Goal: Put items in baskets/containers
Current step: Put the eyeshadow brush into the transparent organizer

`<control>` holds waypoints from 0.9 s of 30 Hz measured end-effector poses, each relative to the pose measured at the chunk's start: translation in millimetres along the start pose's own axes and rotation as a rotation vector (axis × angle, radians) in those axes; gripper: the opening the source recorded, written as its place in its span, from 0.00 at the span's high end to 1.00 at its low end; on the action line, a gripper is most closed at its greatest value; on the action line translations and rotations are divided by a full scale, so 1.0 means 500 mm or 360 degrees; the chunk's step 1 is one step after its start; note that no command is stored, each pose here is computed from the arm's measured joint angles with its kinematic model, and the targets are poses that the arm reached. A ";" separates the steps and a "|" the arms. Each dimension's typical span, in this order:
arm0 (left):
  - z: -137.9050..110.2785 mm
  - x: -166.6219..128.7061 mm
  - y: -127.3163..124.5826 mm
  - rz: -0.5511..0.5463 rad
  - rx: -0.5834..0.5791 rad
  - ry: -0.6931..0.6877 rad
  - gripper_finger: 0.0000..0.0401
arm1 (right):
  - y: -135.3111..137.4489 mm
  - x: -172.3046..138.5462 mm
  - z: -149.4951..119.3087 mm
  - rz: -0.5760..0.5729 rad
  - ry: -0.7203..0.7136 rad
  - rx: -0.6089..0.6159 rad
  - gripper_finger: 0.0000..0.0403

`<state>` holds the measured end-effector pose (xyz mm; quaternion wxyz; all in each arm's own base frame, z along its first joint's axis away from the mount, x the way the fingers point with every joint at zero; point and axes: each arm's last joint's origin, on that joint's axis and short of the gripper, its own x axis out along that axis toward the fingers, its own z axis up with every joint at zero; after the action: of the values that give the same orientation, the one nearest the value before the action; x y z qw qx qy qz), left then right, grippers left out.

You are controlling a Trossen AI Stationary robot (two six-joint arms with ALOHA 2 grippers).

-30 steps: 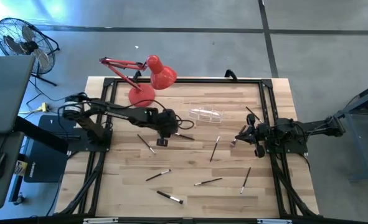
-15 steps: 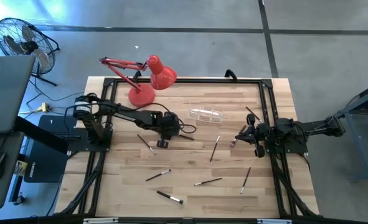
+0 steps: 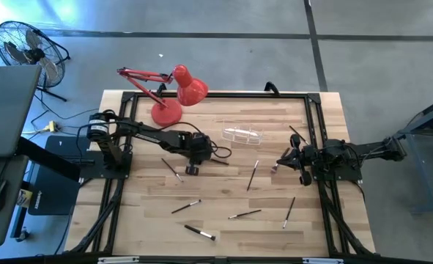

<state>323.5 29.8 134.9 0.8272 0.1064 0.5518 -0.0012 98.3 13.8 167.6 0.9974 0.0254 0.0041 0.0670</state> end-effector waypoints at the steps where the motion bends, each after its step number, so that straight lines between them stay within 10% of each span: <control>1: 0.000 0.000 -0.001 -0.0017 -0.0007 -0.0002 0.86 | 0.000 0.000 0.000 0.0000 0.0000 0.0000 1.00; 27: 0.015 -0.006 -0.077 -0.0120 -0.0385 -0.0022 0.99 | 0.000 0.000 0.002 0.0000 -0.0014 0.0000 1.00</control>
<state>324.5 -9.6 133.4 0.8371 -0.0151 0.5458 0.0336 98.2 13.8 168.5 0.9974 0.0257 -0.0002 0.0669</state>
